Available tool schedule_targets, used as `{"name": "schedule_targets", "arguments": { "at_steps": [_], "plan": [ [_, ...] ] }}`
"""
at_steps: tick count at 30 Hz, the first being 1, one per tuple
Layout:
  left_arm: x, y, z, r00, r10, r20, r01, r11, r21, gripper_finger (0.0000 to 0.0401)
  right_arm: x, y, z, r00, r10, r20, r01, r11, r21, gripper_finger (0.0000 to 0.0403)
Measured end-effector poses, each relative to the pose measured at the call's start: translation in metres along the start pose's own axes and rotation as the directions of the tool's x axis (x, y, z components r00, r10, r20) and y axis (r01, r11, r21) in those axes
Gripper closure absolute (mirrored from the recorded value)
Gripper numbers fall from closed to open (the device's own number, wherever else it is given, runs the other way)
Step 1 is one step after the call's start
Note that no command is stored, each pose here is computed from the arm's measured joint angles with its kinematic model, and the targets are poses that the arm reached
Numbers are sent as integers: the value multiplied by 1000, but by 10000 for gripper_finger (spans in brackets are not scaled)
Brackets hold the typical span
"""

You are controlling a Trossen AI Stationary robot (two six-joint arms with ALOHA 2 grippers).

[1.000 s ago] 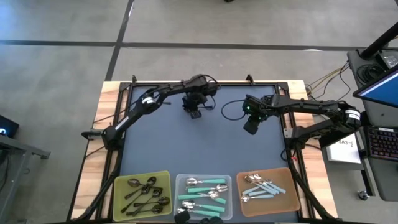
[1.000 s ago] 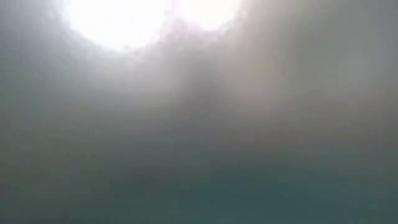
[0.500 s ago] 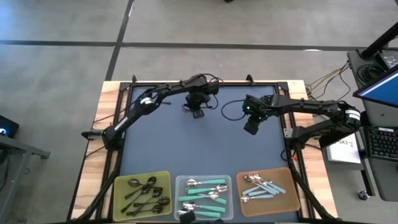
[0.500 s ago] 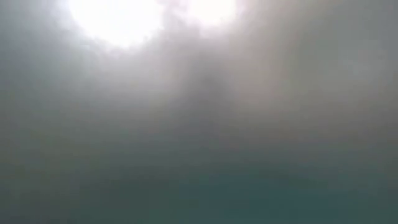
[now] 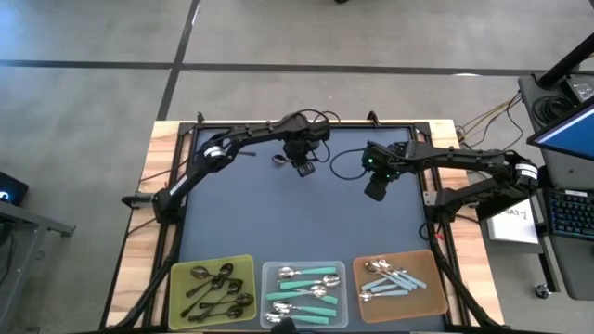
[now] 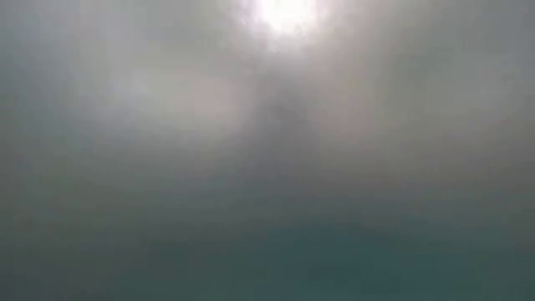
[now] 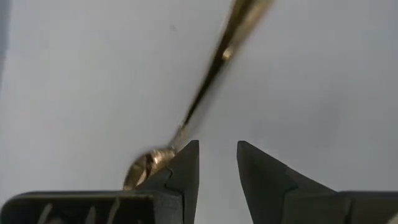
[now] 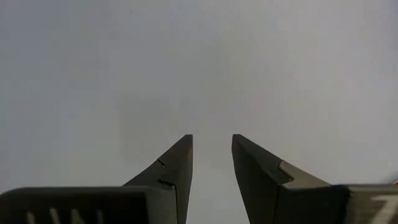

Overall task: Sort silverware by color (type)
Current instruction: Put the black spoon into the yellow bin

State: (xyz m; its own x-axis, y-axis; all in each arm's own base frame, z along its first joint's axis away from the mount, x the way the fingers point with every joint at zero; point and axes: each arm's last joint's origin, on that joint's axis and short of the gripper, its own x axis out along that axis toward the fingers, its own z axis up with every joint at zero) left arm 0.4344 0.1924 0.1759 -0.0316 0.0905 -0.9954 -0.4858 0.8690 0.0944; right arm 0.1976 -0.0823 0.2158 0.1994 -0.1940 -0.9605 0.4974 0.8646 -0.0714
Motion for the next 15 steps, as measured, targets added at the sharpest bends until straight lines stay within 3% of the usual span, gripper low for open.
{"name": "schedule_targets", "arguments": {
  "at_steps": [9,15],
  "plan": [
    [26,2,-11,997,62,46,-60,996,-62,310,0,0,0,1000,0,1,0,1000,-31,300],
    [22,3,-17,993,53,110,-47,997,-61,310,0,0,1,1000,0,6,0,999,-51,300]
  ]
}}
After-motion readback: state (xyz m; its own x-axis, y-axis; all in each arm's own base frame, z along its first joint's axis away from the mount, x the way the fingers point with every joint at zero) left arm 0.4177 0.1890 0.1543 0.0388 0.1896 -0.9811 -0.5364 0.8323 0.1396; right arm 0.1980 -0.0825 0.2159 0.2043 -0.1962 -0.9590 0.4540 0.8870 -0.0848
